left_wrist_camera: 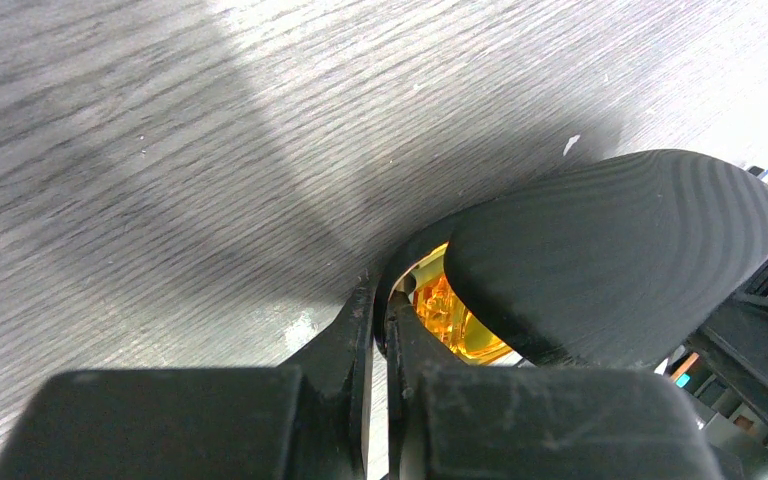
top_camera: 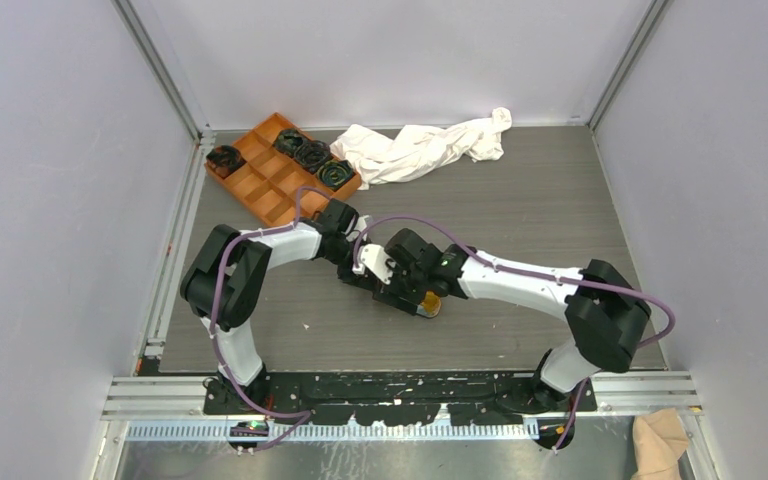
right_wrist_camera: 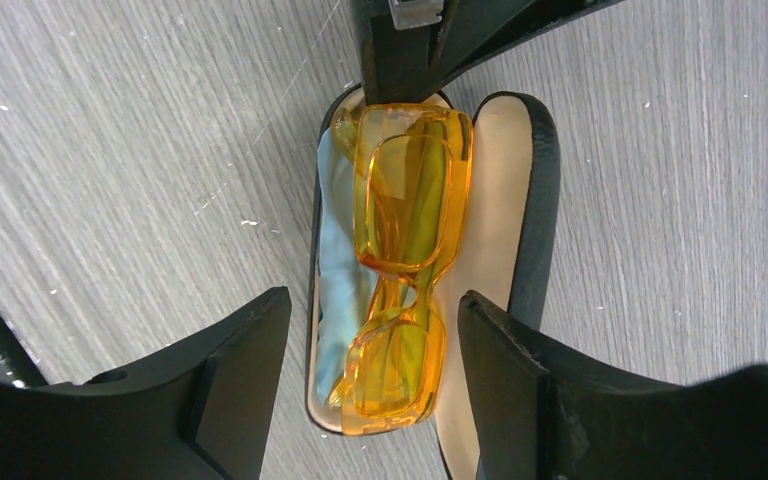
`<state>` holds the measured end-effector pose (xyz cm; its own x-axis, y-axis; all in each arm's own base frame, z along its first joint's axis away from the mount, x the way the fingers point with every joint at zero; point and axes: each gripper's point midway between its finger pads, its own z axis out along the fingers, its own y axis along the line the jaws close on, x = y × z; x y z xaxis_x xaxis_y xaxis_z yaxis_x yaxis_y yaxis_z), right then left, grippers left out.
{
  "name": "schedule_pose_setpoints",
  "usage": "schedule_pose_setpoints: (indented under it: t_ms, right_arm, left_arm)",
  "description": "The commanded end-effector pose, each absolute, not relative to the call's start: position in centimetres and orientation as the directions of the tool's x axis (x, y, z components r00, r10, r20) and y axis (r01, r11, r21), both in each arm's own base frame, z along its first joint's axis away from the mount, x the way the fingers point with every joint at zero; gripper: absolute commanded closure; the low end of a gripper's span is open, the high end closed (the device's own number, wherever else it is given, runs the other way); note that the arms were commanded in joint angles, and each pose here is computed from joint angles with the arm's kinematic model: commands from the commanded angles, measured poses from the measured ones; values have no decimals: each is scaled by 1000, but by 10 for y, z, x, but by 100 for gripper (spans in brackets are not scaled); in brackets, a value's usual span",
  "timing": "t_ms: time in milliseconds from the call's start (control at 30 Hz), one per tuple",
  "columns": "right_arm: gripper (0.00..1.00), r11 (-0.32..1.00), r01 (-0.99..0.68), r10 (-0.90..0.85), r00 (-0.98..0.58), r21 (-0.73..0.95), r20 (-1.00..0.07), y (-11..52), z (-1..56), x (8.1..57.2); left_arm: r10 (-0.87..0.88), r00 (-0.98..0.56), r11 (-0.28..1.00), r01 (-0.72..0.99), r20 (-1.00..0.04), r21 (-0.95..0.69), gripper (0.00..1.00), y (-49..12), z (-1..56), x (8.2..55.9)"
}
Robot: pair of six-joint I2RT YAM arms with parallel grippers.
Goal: Organize the sunglasses
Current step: Place the sunglasses in the sunglasses case.
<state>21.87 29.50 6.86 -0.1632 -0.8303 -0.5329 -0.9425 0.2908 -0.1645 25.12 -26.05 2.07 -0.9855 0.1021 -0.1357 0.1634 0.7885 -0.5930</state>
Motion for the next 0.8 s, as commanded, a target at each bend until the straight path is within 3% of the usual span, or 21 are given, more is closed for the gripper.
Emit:
schedule_pose_setpoints:
  t_ms: [0, 200, 267, 333, 433, 533, 767]
  right_arm:
    - [32, 340, -924, -747, -154, -173, -646, 304, 112, 216]
    - [29, 527, -839, -557, -222, -134, -800, 296, 164, 220]
    - [24, 593, -797, -492, -243, -118, -836, 287, 173, 224]
    - [15, 664, -740, -448, -276, -109, -850, 272, 174, 235]
    - [14, 749, -662, -400, -406, -38, -821, 247, 168, 256]
    - [20, 749, -663, -436, -468, -22, -769, 239, 160, 266]
    - [20, 624, -776, -593, -392, -93, -703, 241, 133, 264]
  left_arm:
    - [121, -985, 816, 171, -126, -552, 100, -249, 19, 244]
    - [121, -985, 823, 169, -124, -542, 100, -247, 18, 244]
    - [124, -984, 825, 174, -128, -537, 100, -246, 18, 244]
    - [127, -984, 828, 176, -128, -532, 100, -245, 19, 245]
    - [135, -982, 830, 184, -130, -526, 100, -245, 20, 246]
    - [137, -982, 831, 185, -129, -525, 100, -245, 19, 247]
    - [159, -977, 823, 210, -140, -529, 100, -247, 21, 249]
